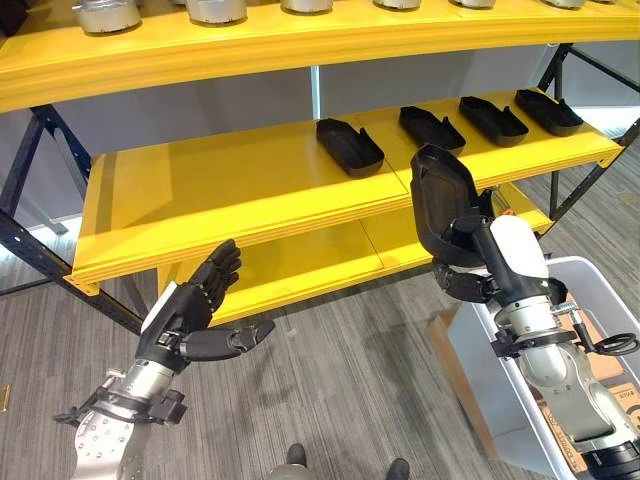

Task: Move parts from the plastic box to the shelf.

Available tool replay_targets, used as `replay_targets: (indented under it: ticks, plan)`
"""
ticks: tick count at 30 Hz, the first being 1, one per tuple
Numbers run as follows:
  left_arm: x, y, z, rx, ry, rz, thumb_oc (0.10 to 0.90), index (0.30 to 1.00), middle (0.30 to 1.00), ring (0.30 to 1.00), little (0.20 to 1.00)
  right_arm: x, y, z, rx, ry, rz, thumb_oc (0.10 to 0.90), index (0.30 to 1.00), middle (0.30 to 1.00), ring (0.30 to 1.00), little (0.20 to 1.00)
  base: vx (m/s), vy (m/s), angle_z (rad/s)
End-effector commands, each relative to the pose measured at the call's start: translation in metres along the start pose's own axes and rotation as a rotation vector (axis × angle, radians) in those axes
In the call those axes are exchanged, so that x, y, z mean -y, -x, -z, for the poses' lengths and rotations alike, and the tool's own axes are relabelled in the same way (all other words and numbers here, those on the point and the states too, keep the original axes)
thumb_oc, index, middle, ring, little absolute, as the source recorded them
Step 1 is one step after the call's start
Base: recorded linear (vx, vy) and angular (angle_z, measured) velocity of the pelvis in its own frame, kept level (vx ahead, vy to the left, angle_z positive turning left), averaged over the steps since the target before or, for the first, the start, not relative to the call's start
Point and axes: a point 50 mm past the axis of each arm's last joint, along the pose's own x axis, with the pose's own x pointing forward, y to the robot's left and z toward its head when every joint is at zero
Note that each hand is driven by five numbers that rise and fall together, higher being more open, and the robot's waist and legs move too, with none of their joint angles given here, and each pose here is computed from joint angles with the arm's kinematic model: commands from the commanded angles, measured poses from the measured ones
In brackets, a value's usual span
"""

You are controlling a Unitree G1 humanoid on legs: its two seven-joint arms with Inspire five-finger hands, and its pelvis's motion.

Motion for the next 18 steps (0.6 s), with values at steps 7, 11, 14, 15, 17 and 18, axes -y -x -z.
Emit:
replay_targets:
  ticks: [7, 11, 14, 15, 17, 18]
  plan:
    - [0.011, -0.029, -0.043, 0.227, -0.024, 0.164, 0.900, 1.000, 1.000, 1.000, 1.000, 0.043, -0.018, -0.046, 0.312, 0.037, 0.284, 0.400, 0.300, 0.300, 0.300, 0.300, 0.05, 0.197, -0.08]
    - [0.018, -0.034, -0.042, 0.229, -0.003, 0.194, 0.900, 1.000, 1.000, 1.000, 1.000, 0.046, -0.022, -0.048, 0.331, 0.054, 0.287, 0.400, 0.300, 0.300, 0.300, 0.300, 0.13, -0.111, 0.50]
    - [0.022, -0.030, -0.038, 0.237, 0.070, 0.212, 0.900, 1.000, 1.000, 1.000, 1.000, 0.044, -0.024, -0.049, 0.360, 0.051, 0.281, 0.400, 0.300, 0.300, 0.300, 0.300, 0.21, -0.212, 0.32]
    - [0.025, -0.030, -0.037, 0.246, 0.104, 0.231, 0.900, 1.000, 1.000, 1.000, 1.000, 0.042, -0.023, -0.050, 0.363, 0.058, 0.278, 0.400, 0.300, 0.300, 0.300, 0.300, 0.23, -0.221, 0.23]
    - [0.036, -0.034, -0.036, 0.253, 0.144, 0.303, 0.900, 1.000, 1.000, 1.000, 1.000, 0.040, -0.022, -0.048, 0.347, 0.084, 0.271, 0.400, 0.300, 0.300, 0.300, 0.300, 0.30, -0.298, 0.64]
    - [0.040, -0.034, -0.035, 0.256, 0.171, 0.301, 0.900, 1.000, 1.000, 1.000, 1.000, 0.041, -0.022, -0.050, 0.365, 0.093, 0.262, 0.400, 0.300, 0.300, 0.300, 0.300, 0.26, -0.282, 1.20]
